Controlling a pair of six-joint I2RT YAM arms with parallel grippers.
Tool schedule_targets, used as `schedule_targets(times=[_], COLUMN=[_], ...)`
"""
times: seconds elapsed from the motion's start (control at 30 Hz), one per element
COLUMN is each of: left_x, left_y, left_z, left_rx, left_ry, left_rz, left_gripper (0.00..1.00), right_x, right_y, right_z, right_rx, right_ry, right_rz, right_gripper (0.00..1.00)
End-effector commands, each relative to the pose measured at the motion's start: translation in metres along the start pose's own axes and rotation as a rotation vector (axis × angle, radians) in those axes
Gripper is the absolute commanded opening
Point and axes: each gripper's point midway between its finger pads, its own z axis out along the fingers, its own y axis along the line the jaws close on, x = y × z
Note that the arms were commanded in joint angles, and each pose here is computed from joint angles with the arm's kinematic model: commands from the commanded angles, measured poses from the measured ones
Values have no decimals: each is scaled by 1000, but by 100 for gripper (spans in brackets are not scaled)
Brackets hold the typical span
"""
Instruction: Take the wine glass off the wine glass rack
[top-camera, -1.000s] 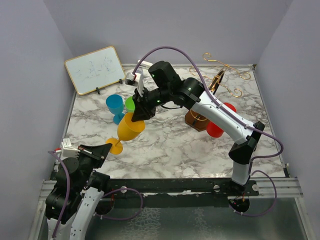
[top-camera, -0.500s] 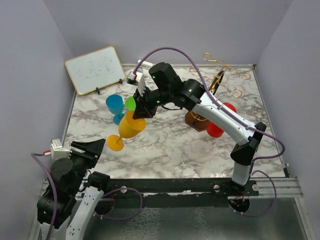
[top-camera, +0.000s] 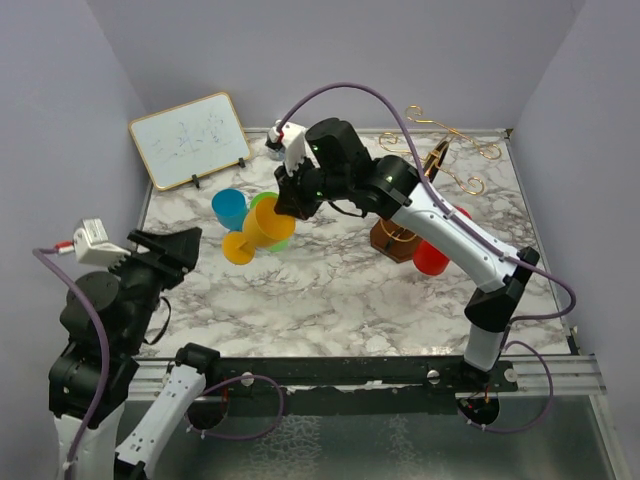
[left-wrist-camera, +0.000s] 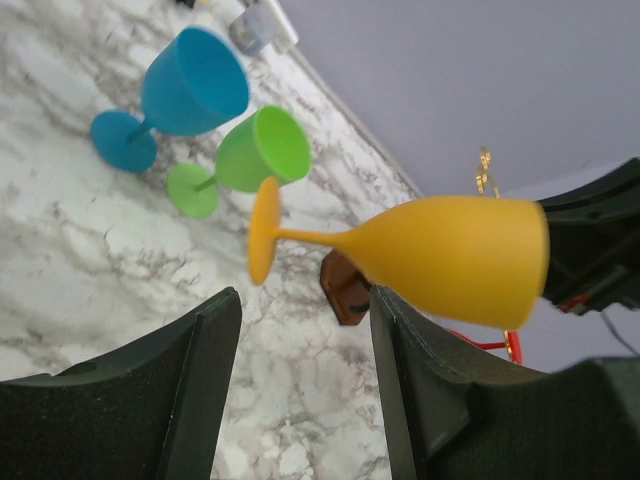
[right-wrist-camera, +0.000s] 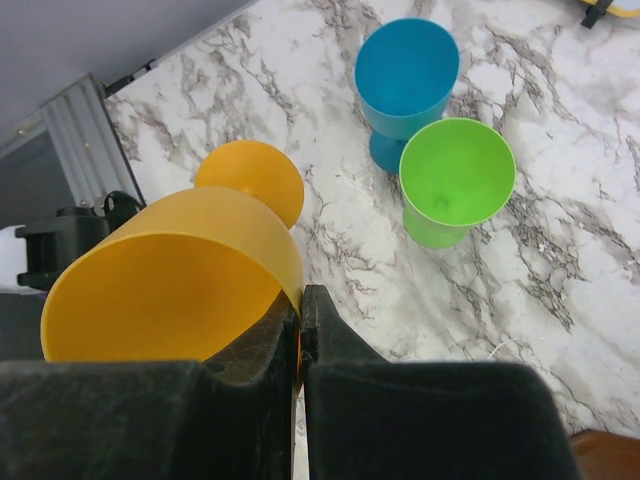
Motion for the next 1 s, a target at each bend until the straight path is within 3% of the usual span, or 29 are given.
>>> schedule_targets(times=[0.0, 0.23, 0.37, 0.7, 0.97], left_x=[-44, -67, -81, -86, -82], left_y=[-66, -103, -112, -122, -118], left_z=[29, 88, 107, 137, 134], left_rx=[132, 41, 9, 0, 9], left_ry=[-66, 2, -38, -53, -62], left_rz=[197, 338, 343, 323, 299], left_gripper=[57, 56, 55, 52, 52], right_x=[12, 21, 29, 69, 82], right_y=[-13, -11, -19, -47, -56], right_z=[20, 60, 87, 126, 147], right_rx=[59, 70, 111, 222, 249], right_ry=[52, 107, 131, 196, 214], right_rz=[21, 27, 48, 78, 67], right_gripper=[1, 1, 1, 1, 1])
